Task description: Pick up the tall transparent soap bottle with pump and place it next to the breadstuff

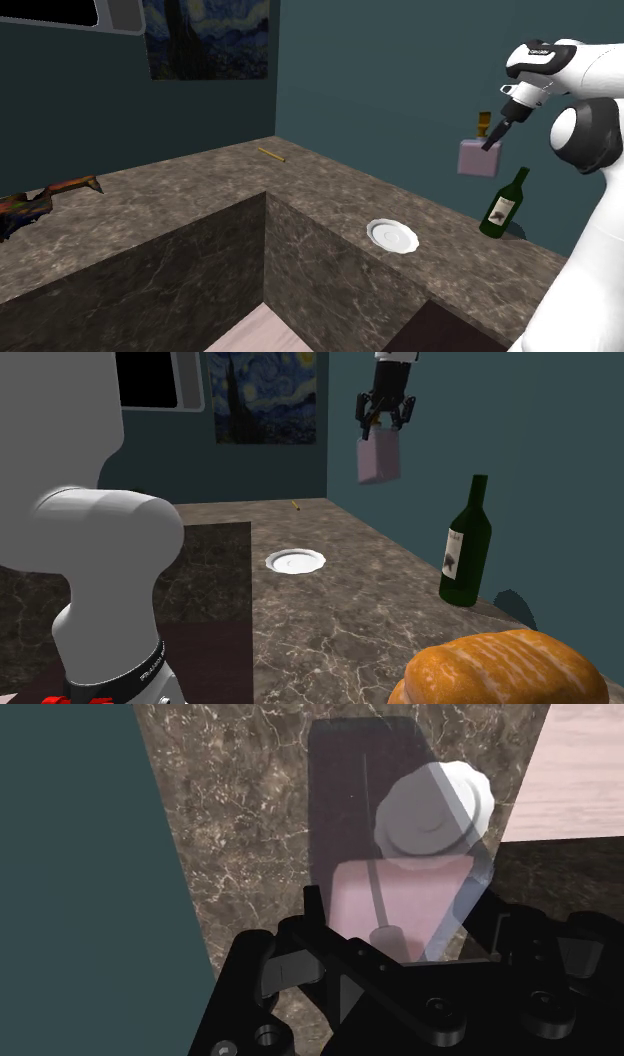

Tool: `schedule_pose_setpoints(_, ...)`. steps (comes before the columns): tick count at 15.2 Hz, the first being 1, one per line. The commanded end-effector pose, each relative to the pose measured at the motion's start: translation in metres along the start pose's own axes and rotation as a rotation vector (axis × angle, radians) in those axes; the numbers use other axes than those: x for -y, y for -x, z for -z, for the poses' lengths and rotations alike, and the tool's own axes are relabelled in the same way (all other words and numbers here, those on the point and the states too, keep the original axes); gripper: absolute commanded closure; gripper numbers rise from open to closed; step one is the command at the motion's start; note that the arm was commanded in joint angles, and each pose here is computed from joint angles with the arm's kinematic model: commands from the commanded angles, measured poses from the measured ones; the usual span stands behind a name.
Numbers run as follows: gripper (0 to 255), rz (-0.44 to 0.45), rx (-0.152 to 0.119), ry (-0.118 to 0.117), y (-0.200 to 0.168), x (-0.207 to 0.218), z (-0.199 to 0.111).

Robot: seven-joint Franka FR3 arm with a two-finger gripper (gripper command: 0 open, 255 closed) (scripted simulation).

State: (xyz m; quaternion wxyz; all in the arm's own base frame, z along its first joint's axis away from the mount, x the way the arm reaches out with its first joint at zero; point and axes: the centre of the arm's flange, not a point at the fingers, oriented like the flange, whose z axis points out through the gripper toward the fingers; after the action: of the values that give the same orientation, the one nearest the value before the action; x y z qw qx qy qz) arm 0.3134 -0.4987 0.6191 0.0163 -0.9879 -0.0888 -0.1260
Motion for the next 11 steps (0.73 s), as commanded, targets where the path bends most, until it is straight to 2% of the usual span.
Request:
schedule_pose_setpoints(1, 255, 0.002, 0.0, 0.0, 0.025, -0.005, 0.008)
schedule_pose_setpoints(11, 255, 0.002, 0.0, 0.0, 0.148, -0.042, 0.04)
